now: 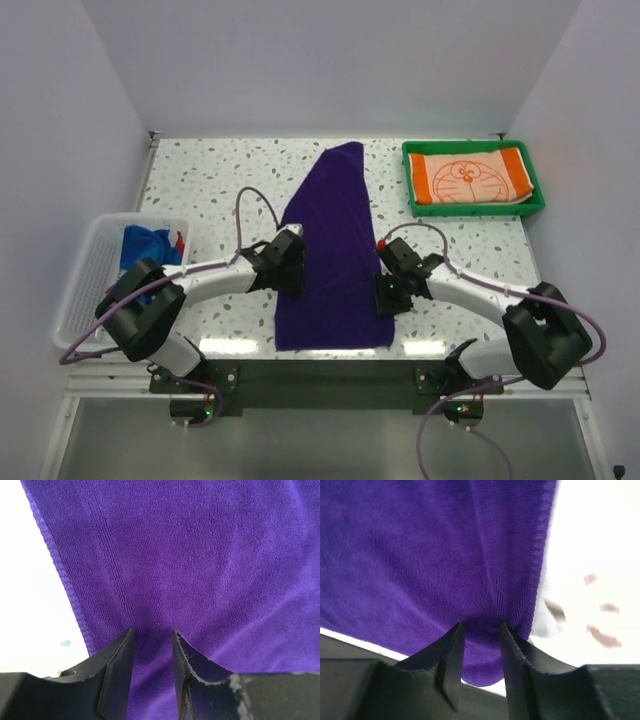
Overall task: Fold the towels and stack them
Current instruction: Flatten out the crumpled towel
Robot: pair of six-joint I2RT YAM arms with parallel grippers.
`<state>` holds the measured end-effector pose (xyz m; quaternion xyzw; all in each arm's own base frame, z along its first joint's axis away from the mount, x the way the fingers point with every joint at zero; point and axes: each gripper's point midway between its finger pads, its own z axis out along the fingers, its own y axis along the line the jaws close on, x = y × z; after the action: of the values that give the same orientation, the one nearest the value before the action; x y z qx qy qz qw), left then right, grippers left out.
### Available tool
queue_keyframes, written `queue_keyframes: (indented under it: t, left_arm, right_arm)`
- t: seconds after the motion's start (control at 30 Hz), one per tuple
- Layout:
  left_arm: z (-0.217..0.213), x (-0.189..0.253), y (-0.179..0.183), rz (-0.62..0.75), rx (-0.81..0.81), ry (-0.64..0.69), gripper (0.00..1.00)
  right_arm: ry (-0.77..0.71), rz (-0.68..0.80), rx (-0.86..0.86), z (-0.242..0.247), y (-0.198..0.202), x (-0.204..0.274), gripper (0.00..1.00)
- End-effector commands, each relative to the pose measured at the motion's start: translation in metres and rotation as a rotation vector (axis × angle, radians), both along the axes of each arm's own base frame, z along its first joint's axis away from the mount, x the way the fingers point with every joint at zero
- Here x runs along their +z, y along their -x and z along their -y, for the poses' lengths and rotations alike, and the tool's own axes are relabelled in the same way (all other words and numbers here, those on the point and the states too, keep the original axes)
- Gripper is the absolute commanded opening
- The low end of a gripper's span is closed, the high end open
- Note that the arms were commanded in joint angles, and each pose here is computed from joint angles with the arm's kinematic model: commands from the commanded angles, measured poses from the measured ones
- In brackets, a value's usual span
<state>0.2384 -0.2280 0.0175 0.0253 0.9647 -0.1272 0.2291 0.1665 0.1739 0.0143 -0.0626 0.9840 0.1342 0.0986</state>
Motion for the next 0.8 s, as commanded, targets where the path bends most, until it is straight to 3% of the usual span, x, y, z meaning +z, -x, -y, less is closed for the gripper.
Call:
queue_keyframes:
  t: [0.0,0.17,0.33,0.5,0.53,0.77]
  left_arm:
    - [-0.02,-0.031,0.06,-0.171,-0.002,-0.074,0.41]
    - [-0.019,-0.019,0.087,-0.179,-0.04,-0.08,0.47]
    - [0.002,0.034,0.066,-0.048,-0.047,0.023,0.59]
    - [-0.004,0.097,-0.002,0.161,0.021,0.044,0.62]
    - [-0.017,0.103,-0.026,0.201,0.049,0.042,0.63]
    - [-0.025,0.126,-0.132,0.34,0.061,0.006,0.67]
  right_arm:
    - [0.114,-0.129,-0.086,0.038,0.047,-0.009,0.39]
    - [0.046,-0.105,-0.097,0.034,0.052,0.014,0.42]
    - [0.001,0.114,-0.055,0.017,0.0,0.065,0.43]
    - [0.06,0.273,0.041,-0.003,-0.065,0.091,0.45]
    - [0.05,0.337,0.04,-0.012,-0.087,0.103,0.49]
    - [0.031,0.367,0.056,-0.038,-0.147,0.082,0.56]
